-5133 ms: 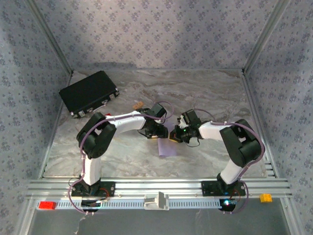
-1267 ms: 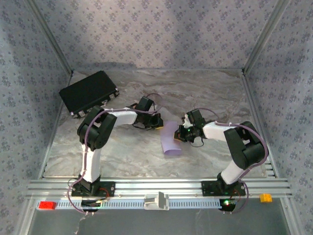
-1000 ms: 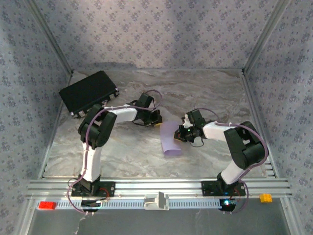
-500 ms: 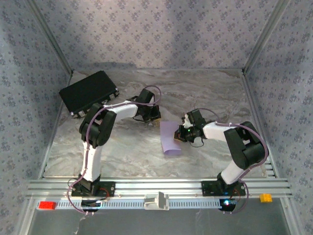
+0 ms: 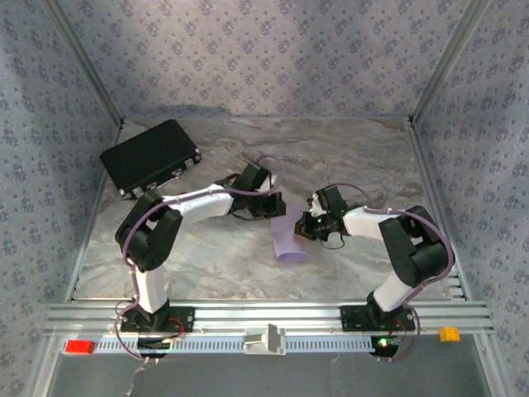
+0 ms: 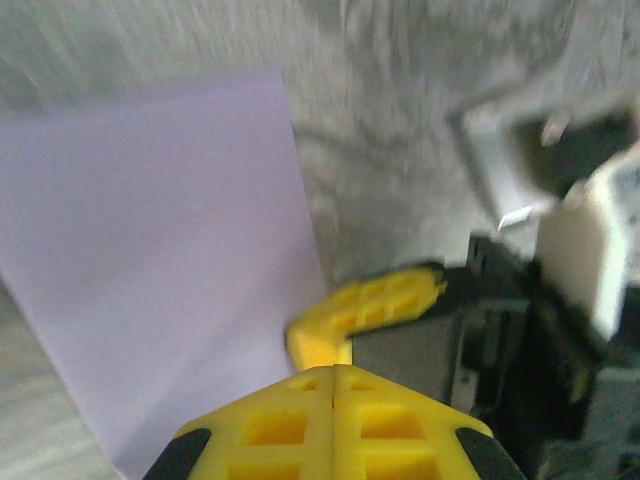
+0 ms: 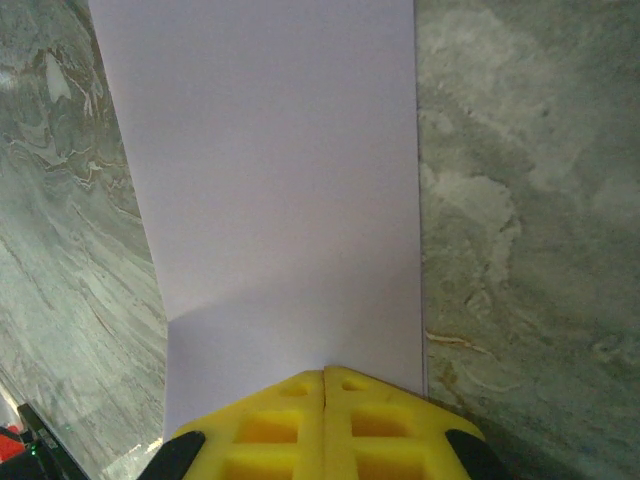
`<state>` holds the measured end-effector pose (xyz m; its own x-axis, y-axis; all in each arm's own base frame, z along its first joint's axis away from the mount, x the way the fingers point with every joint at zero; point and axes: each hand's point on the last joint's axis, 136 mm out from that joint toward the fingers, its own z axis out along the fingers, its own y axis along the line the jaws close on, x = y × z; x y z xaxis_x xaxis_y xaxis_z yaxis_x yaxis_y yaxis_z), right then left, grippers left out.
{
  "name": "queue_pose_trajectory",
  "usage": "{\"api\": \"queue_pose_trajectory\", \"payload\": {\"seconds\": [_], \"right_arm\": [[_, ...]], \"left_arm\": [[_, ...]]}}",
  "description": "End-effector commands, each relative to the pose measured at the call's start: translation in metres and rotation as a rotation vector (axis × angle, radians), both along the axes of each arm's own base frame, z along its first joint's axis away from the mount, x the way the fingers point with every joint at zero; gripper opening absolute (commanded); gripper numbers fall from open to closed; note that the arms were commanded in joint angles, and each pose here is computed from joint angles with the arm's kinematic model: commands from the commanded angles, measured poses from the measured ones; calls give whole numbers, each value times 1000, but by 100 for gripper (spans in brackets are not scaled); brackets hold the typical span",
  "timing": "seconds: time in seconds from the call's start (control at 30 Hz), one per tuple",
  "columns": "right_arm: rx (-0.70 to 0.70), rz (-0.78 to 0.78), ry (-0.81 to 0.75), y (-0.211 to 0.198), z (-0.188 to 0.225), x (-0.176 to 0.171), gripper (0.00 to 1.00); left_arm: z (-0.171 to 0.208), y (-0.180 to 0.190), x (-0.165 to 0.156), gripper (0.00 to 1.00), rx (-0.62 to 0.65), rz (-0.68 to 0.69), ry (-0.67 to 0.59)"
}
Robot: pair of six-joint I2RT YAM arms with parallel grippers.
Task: Fold a paper plane with a square sheet of paper (pick it up from the middle)
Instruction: First fold the square sheet of paper in half at the center of the table.
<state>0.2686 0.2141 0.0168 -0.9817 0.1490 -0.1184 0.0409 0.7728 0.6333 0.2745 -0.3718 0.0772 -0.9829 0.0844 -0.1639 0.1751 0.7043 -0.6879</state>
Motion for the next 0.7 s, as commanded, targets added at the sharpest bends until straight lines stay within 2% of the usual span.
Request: {"api": "queue_pose_trajectory", "payload": {"seconds": [0.0, 0.33, 0.67], "right_arm": [[-179, -60, 131, -35, -41, -30, 0], [-183, -60, 132, -36, -41, -32, 0], [-181, -63, 133, -37, -41, -33, 0]], "left_arm": [[-9, 3, -18, 4, -27, -11, 64], [-18, 5, -25, 6, -90, -2, 69], [-49, 22, -30, 6, -23, 29, 105]]}}
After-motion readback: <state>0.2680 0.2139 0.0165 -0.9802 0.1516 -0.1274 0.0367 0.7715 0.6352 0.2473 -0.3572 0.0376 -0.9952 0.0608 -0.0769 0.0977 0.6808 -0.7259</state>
